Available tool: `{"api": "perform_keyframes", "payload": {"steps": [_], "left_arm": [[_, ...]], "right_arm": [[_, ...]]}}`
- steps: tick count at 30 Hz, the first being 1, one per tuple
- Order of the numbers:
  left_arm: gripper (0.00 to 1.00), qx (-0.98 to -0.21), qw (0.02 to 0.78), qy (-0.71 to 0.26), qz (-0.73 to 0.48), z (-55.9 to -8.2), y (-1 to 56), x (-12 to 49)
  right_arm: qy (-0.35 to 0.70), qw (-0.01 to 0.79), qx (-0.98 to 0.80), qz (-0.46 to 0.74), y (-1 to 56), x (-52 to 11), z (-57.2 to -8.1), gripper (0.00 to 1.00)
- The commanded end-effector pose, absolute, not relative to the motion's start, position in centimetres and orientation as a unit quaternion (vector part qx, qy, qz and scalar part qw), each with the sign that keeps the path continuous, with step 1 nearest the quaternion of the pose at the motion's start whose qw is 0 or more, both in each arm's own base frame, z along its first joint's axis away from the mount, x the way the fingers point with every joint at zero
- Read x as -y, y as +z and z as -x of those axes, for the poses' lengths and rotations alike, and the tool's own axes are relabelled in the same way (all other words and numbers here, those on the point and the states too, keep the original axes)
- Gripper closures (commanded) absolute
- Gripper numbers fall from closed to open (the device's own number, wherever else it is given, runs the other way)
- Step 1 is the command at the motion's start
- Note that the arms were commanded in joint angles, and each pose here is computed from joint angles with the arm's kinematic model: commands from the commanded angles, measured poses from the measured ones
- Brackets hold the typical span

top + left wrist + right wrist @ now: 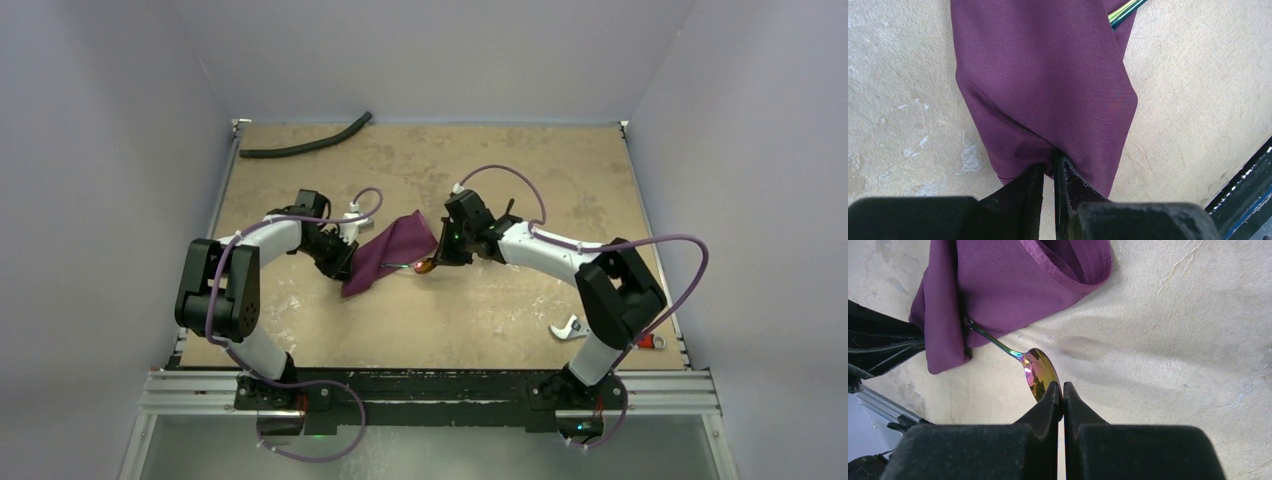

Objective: Fold the napkin into a case and place the utensils inside
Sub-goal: Insert the spoon into the folded napkin.

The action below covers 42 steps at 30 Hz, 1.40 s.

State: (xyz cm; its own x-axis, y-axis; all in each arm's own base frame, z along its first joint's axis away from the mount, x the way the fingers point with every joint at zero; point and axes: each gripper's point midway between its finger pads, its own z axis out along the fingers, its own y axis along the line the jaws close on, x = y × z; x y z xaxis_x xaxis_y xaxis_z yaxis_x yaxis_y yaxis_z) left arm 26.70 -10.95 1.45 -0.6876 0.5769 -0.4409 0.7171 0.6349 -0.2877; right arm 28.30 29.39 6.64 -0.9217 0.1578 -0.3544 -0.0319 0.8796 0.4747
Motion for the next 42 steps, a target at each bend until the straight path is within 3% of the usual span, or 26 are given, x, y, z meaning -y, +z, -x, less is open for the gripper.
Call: {"api": "perform_keyframes", "payload": {"steps": [1, 9, 23, 31, 42], "left_arm": [[0.88, -0.889, 0.166, -0.182, -0.385, -27.6, 0.7, 9.9], [0.9, -0.891, 0.188, -0.135, -0.39, -28.7, 1.9, 8.6], [0.87, -0.887, 0.219, -0.153, -0.375, -29.3, 5.4, 9.6], [0.86, -0.883, 0.232, -0.15, -0.379, -30.0, 6.9, 9.6], [0.86, -0.885, 0.2, -0.155, -0.39, -28.7, 4.9, 9.1]], "right_arm": [[0.233, 0.203, -0.951, -0.006, 7.5, -28.6, -27.5, 1.0], [0.224, 0.234, -0.946, 0.007, 9.6, -27.0, -27.7, 1.0], [0.306, 0.257, -0.914, 0.068, 12.0, -29.1, -28.3, 1.0], [0.318, 0.248, -0.911, 0.086, 10.4, -30.3, -28.7, 1.0], [0.32, 0.249, -0.91, 0.089, 9.0, -31.8, -30.5, 1.0]]}}
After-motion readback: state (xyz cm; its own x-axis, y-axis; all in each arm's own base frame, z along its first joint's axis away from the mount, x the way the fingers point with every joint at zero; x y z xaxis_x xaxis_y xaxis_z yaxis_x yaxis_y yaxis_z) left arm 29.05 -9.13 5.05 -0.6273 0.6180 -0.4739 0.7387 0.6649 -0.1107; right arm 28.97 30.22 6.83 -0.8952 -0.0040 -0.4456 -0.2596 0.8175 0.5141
